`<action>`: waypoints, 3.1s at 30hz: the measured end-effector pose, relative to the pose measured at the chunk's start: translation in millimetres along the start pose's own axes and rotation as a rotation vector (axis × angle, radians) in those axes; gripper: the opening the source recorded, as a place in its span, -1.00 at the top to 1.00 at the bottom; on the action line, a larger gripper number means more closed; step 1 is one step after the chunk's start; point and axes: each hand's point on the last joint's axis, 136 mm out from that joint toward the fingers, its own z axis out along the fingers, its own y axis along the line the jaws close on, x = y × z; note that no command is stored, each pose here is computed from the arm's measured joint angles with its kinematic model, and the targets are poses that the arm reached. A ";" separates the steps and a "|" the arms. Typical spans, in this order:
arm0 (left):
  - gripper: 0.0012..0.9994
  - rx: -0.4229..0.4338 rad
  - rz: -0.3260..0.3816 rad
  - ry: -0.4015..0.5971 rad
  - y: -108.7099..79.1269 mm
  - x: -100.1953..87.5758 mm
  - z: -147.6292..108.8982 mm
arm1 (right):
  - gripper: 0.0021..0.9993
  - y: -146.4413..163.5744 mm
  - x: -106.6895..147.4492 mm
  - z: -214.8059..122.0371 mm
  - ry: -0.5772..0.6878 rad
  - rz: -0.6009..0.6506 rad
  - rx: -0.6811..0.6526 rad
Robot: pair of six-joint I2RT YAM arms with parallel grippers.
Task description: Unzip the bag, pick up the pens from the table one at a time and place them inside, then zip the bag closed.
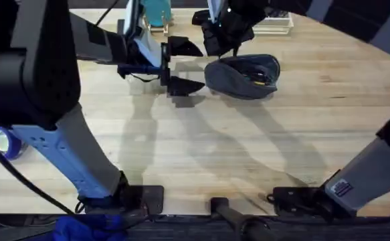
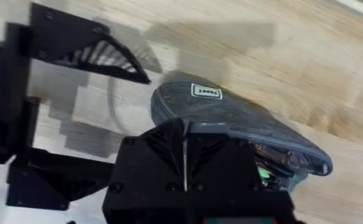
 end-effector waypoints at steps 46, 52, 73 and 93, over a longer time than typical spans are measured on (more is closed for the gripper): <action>0.89 0.006 -0.020 0.133 7.6 1.3 65.2 | 0.94 1.4 2.8 0.1 0.010 -0.044 -0.003; 0.92 0.005 -0.031 0.133 7.6 1.3 65.2 | 0.94 2.1 2.8 0.1 0.009 -0.045 -0.004; 0.92 0.000 -0.026 0.132 9.1 0.5 65.4 | 0.94 -10.8 13.5 0.9 0.059 -0.053 0.026; 0.92 0.003 -0.019 0.128 9.0 -0.6 66.1 | 0.94 -35.8 26.0 -4.9 0.118 -0.019 0.065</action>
